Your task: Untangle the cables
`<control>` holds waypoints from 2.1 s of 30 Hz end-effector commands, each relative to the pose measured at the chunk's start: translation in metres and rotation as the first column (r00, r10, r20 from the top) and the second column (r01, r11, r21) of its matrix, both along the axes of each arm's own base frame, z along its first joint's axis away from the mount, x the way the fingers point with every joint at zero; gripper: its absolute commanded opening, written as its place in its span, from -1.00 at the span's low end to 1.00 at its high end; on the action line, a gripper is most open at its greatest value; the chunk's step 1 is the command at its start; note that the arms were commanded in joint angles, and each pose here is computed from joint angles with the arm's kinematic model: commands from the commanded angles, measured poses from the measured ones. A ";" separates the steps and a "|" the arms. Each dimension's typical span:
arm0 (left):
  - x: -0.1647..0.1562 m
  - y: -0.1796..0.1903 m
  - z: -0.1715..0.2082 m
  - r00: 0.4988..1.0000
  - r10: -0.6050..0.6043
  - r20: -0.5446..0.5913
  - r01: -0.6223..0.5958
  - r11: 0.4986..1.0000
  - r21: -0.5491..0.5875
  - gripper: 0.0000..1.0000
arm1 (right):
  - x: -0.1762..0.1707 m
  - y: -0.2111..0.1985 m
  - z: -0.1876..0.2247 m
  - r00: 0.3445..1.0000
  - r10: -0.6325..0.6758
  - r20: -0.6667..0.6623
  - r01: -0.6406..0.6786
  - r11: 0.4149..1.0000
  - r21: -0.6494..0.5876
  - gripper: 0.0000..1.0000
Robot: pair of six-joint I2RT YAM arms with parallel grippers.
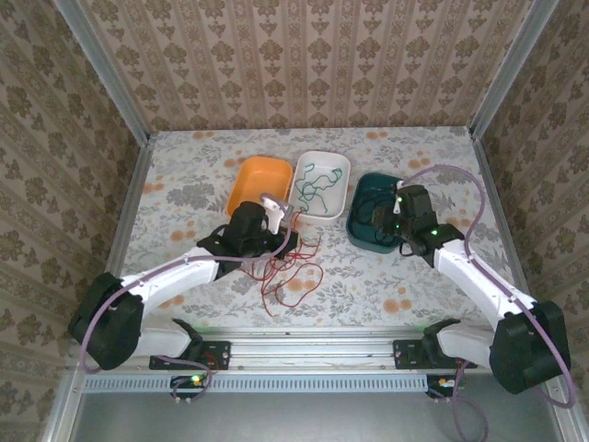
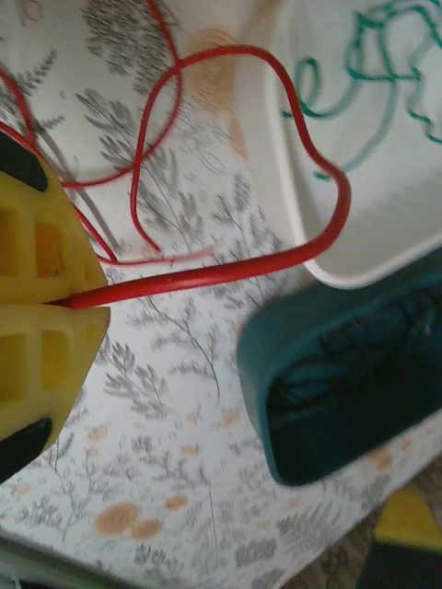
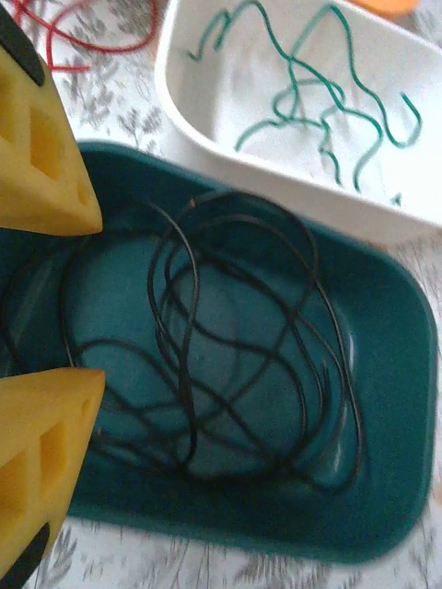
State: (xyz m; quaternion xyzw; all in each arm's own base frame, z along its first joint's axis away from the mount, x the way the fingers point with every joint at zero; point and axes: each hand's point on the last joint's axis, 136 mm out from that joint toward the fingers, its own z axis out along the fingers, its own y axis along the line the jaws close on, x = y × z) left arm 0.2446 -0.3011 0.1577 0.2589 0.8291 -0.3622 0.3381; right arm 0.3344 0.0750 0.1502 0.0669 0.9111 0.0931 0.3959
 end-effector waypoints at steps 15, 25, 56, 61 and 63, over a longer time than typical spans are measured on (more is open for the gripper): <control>-0.010 0.003 0.198 0.907 0.069 0.414 0.058 0.957 -0.285 -1.00 | -0.003 -0.052 0.024 0.977 -0.193 0.088 0.192 0.981 0.026 -0.14; -0.059 0.003 0.250 0.837 -0.127 0.533 0.306 0.915 -0.263 -1.00 | -0.005 -0.052 0.027 0.975 -0.192 0.113 0.186 0.980 0.063 -0.14; -0.055 -0.016 0.156 0.919 -0.254 0.301 0.293 0.952 -0.093 -1.00 | -0.018 0.188 -0.006 0.828 0.560 -0.004 -0.525 0.778 0.344 -0.10; -0.061 -0.017 0.165 0.909 -0.265 0.321 0.313 0.944 -0.109 -1.00 | -0.002 0.190 -0.027 0.845 0.531 -0.055 -0.488 0.810 0.325 -0.12; -0.064 -0.017 0.171 0.902 -0.269 0.338 0.325 0.938 -0.120 -1.00 | 0.002 0.187 -0.034 0.861 0.504 -0.076 -0.459 0.831 0.313 -0.14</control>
